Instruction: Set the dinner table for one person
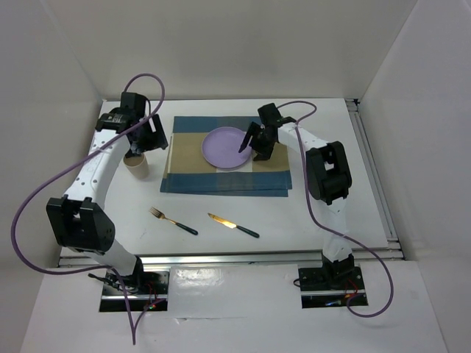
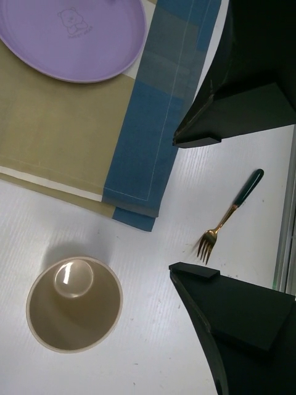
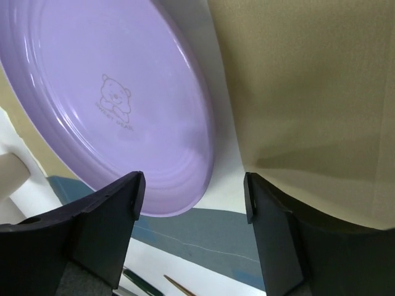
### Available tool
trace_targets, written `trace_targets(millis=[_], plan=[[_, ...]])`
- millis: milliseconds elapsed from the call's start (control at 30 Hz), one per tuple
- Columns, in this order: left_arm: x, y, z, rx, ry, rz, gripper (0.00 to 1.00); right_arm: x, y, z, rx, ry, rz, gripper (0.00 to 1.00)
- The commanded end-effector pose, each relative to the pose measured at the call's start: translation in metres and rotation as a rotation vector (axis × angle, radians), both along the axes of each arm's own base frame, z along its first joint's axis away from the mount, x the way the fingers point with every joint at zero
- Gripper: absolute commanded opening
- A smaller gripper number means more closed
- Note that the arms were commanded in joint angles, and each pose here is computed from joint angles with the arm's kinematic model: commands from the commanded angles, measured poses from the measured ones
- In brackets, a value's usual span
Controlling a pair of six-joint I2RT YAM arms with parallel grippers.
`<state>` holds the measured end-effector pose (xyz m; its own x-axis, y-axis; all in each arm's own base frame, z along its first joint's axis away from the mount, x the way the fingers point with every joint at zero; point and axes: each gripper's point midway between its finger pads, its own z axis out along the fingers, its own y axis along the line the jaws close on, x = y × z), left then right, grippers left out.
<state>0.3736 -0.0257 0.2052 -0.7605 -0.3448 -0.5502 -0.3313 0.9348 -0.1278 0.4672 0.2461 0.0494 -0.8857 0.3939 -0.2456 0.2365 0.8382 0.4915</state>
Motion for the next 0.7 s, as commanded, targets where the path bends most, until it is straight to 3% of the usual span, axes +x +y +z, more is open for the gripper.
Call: trace_targets(millis=[0, 133, 233, 367, 667], plan=[[0.004, 0.005, -0.001, 0.039, -0.005, 0.007, 0.94, 0.01, 0.006, 0.024, 0.008, -0.084, 0.022, 0.78], [0.008, 0.019, -0.022, 0.11, 0.058, 0.056, 0.94, 0.013, -0.01, 0.062, -0.052, -0.158, -0.013, 0.87], [0.015, 0.034, -0.04, 0.183, 0.118, 0.088, 0.92, 0.002, -0.021, 0.085, -0.074, -0.203, -0.03, 0.87], [0.029, 0.032, -0.057, 0.177, 0.15, 0.105, 0.91, -0.009, -0.045, 0.104, -0.068, -0.244, -0.062, 0.87], [0.045, 0.054, -0.072, 0.195, 0.143, 0.218, 0.84, -0.036, -0.06, 0.095, -0.113, -0.212, -0.009, 0.87]])
